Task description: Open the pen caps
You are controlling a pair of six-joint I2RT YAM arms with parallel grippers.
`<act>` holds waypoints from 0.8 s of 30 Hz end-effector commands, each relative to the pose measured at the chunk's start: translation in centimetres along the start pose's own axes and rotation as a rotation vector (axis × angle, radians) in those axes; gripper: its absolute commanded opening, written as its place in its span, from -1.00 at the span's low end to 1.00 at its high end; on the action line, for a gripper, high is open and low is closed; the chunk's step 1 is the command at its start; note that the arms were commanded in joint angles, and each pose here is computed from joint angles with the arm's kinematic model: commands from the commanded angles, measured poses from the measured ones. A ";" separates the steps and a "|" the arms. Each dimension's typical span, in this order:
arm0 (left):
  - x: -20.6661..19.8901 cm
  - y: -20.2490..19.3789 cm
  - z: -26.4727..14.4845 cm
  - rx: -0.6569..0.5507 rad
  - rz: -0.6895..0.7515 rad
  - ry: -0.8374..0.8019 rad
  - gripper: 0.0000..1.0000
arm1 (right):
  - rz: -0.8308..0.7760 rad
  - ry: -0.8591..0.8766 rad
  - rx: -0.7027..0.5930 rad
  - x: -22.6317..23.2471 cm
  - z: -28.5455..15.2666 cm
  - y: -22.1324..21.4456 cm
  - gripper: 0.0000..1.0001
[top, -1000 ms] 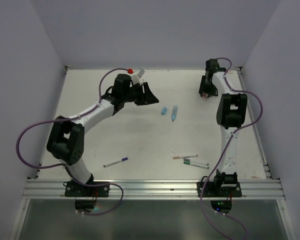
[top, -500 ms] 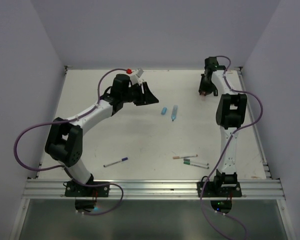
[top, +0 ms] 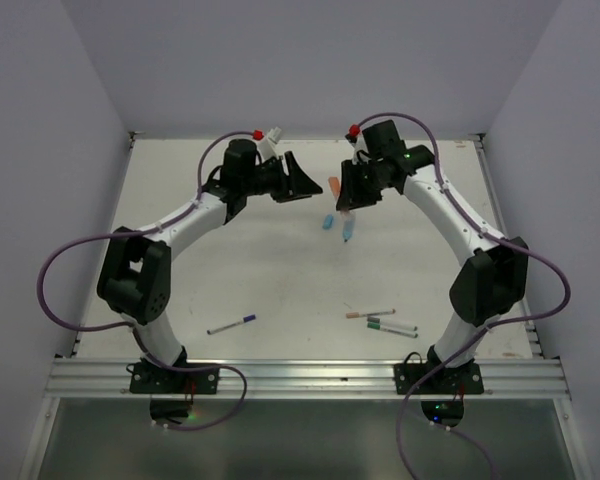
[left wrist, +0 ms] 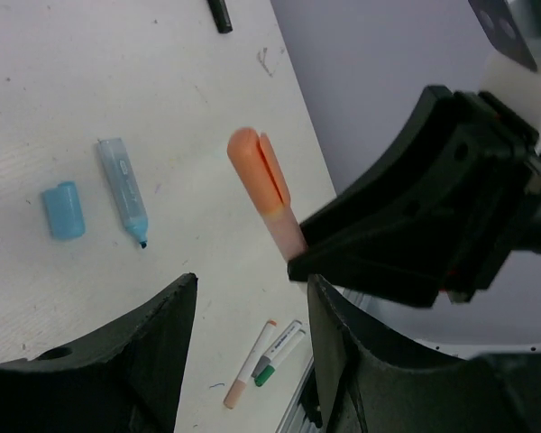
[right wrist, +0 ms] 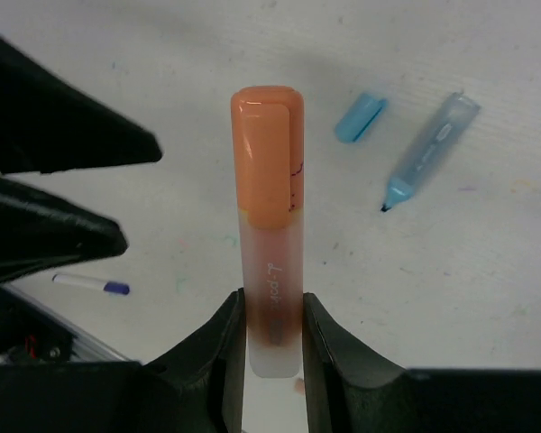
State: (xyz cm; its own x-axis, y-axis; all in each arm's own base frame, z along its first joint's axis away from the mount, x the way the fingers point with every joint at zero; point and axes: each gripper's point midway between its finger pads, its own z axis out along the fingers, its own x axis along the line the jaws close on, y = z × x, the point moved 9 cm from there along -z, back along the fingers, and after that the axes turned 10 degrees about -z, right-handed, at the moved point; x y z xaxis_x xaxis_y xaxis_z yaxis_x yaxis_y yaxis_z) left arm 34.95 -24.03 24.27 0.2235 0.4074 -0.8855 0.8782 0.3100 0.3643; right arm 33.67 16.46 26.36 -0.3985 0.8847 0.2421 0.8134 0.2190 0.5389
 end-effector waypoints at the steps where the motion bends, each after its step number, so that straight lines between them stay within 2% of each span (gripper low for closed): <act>1: -1.2 0.9 -0.2 -0.005 0.001 -0.051 0.11 | -0.021 0.077 0.047 2.3 -1.1 -2.1 -1.00; 9: -0.4 0.2 0.1 0.023 -0.058 -0.029 0.12 | -0.041 0.097 0.042 4.2 -1.4 -3.1 -1.00; 15: 1.1 -1.1 0.8 0.065 -0.146 0.054 0.14 | -0.061 0.104 0.034 5.3 -1.0 -2.5 -1.00; 24: 1.3 -1.8 1.5 0.087 -0.204 0.048 0.16 | -0.067 0.096 0.011 5.9 -1.1 -1.4 -1.00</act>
State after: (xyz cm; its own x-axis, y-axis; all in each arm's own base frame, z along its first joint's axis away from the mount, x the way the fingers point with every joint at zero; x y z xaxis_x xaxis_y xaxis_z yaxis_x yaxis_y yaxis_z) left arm 34.49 -24.96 21.75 0.0361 0.4116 -0.9106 0.9302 0.3193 0.1812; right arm 29.21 20.49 26.38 -0.4873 0.8259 0.2835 0.8083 0.3039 0.5042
